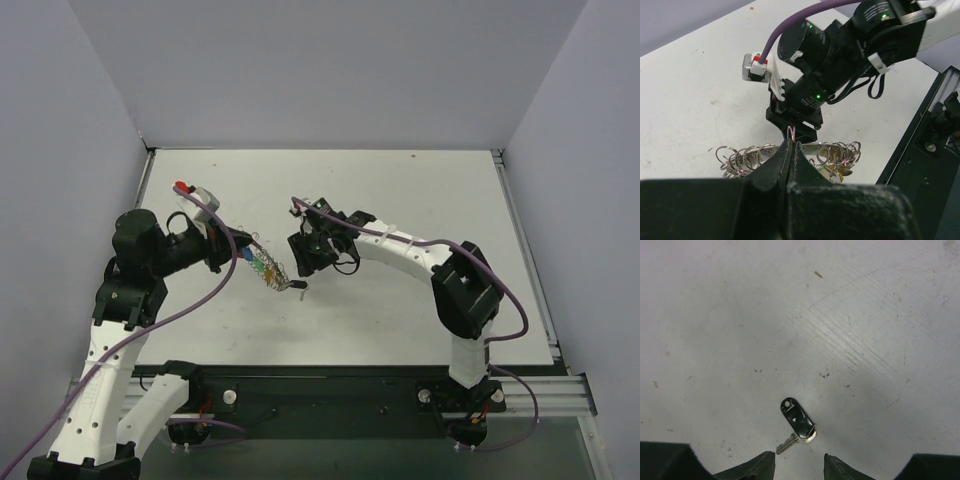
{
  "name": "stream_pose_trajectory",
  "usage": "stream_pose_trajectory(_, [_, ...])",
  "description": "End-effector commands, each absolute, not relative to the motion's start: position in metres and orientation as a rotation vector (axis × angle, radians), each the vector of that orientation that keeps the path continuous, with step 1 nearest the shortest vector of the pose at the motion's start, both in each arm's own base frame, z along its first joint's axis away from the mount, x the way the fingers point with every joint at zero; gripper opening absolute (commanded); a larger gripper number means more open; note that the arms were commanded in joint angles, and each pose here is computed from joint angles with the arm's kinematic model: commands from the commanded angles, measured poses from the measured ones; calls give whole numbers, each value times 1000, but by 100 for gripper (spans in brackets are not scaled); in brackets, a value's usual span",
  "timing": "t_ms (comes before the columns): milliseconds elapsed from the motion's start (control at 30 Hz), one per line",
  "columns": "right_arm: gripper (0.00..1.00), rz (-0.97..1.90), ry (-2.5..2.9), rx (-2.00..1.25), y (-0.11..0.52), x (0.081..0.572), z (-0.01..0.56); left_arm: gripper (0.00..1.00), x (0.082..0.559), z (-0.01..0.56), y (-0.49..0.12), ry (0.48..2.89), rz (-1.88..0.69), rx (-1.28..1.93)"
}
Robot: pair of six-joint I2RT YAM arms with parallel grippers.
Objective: Put the keys on the keyring
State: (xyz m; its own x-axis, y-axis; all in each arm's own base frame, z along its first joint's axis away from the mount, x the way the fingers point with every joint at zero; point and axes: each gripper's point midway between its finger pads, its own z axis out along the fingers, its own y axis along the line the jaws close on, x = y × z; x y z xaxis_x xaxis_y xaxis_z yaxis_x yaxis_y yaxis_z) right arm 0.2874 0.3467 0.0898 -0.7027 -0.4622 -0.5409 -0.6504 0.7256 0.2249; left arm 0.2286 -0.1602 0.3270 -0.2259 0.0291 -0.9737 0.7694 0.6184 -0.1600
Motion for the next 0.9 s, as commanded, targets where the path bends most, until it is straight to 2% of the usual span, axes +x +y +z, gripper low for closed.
stream_pose_trajectory(0, [45, 524, 2584, -778, 346, 293, 71, 0, 226, 352, -163, 1556, -769, 709])
stream_pose_trajectory(233, [46, 455, 2674, -719, 349, 300, 54, 0, 229, 349, -163, 1554, -750, 728])
stream_pose_trajectory(633, [34, 458, 2780, -738, 348, 280, 30, 0, 230, 347, -162, 1557, -745, 727])
stream_pose_trajectory(867, [32, 448, 2811, -751, 351, 271, 17, 0, 229, 345, -162, 1559, -747, 730])
